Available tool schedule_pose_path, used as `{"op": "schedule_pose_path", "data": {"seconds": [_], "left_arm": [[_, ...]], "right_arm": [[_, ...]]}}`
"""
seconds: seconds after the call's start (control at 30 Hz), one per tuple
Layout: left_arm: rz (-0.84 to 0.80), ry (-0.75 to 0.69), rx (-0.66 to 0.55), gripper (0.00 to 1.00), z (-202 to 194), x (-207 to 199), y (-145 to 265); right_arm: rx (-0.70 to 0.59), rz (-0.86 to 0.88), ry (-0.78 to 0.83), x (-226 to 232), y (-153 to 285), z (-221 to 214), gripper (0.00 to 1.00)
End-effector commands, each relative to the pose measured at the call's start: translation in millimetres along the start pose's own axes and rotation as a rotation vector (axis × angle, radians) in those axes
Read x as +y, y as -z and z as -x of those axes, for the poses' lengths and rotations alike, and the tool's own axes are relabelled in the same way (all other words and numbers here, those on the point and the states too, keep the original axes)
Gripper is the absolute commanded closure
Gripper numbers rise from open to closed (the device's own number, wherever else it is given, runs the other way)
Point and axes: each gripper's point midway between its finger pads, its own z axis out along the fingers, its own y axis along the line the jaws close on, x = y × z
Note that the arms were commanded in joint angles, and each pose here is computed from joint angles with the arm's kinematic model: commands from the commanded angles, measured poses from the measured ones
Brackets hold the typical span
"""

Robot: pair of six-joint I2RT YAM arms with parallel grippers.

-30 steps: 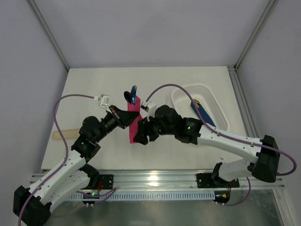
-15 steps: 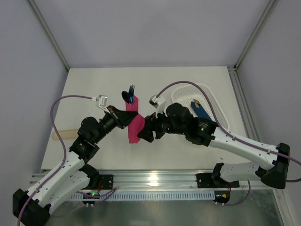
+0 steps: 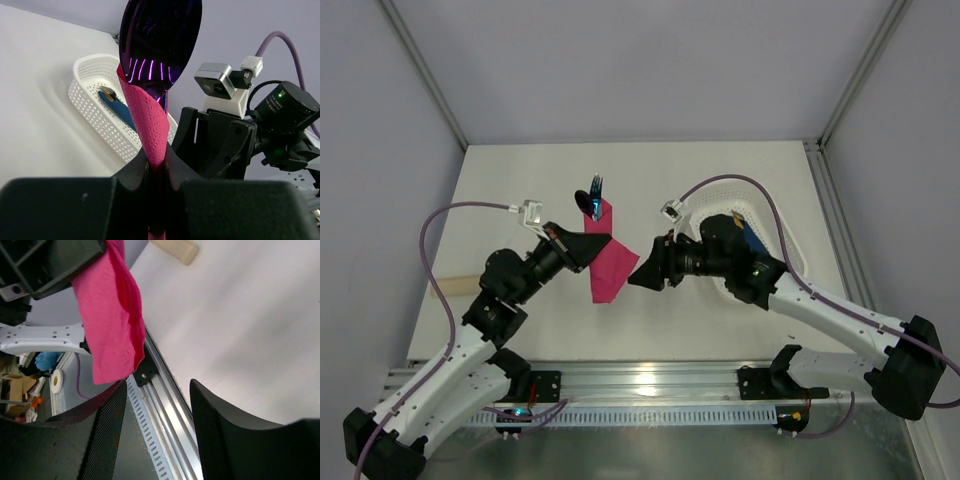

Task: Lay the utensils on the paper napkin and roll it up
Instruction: Roll the napkin.

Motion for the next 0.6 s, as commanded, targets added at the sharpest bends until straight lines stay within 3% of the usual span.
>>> {"op": "schedule_pose_path", "data": {"seconds": [0.0, 0.33, 0.57], "left_arm": [[-0.107, -0.011, -0.077, 1.00, 29.2, -36.6, 3.6], [-0.088, -0.018, -0.074, 1.00, 27.9, -32.4, 4.1], [-0.116, -0.005, -0.073, 1.00, 28.2, -38.6, 5.4]], "right_arm": [[-0.113, 0.217, 0.084, 47.3, 12.0, 32.4, 0.43], [-0.098, 0.323, 0.143, 75.2, 31.9, 33.2, 0.43], [-0.067, 0.243, 0.096, 55.6, 16.8, 39.8, 0.39]]}}
